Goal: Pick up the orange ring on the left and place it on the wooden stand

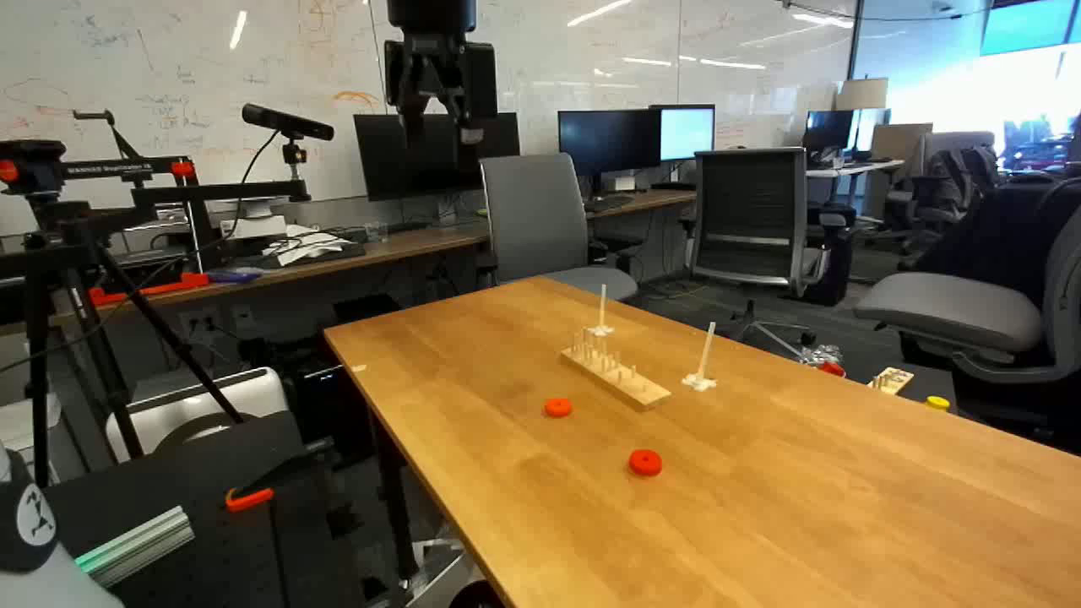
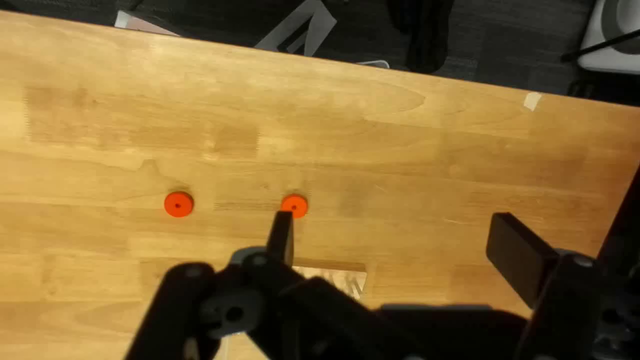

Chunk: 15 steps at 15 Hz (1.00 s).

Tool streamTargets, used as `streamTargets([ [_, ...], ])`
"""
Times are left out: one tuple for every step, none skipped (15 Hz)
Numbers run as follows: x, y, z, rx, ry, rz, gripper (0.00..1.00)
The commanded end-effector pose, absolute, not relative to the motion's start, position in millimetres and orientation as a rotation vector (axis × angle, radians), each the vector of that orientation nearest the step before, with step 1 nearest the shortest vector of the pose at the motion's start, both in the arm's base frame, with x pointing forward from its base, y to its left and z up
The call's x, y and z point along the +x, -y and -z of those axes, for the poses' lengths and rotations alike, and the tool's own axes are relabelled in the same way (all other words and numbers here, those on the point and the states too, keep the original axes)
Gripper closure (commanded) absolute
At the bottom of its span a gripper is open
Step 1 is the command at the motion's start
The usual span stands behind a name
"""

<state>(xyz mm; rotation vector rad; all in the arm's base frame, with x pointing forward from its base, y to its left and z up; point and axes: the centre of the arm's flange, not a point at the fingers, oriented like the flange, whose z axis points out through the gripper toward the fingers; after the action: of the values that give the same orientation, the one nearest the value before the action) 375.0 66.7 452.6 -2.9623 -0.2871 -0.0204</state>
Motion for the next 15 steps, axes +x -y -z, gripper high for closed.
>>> streamTargets([
  [375, -67, -453, -2.962, 0.287, 0.023, 0.0],
  [376, -67, -455, -2.962, 0.288, 0.027, 0.0],
  [376, -67, -455, -2.962, 0.288, 0.029, 0.0],
  [376, -67, -455, -2.962, 0.288, 0.029, 0.0],
  [376, -67, -455, -2.962, 0.288, 0.029, 0.0],
  [376, -67, -455, -2.962, 0.288, 0.029, 0.0],
  [376, -67, -455, -2.962, 0.288, 0.029, 0.0],
  [376, -67, -455, -2.962, 0.288, 0.029, 0.0],
  [376, -67, -455, -2.962, 0.288, 0.029, 0.0],
  [376, -67, -455, -2.962, 0.288, 0.029, 0.0],
  [376, -67, -455, -2.962, 0.288, 0.029, 0.0],
  [376, -67, -455, -2.962, 0.288, 0.029, 0.0],
  [376, -68, -460, -2.96, 0.281, 0.06, 0.0],
  [383, -71, -463, -2.953, 0.259, 0.067, 0.0],
  [391, -74, -466, -2.95, 0.238, 0.071, 0.0],
])
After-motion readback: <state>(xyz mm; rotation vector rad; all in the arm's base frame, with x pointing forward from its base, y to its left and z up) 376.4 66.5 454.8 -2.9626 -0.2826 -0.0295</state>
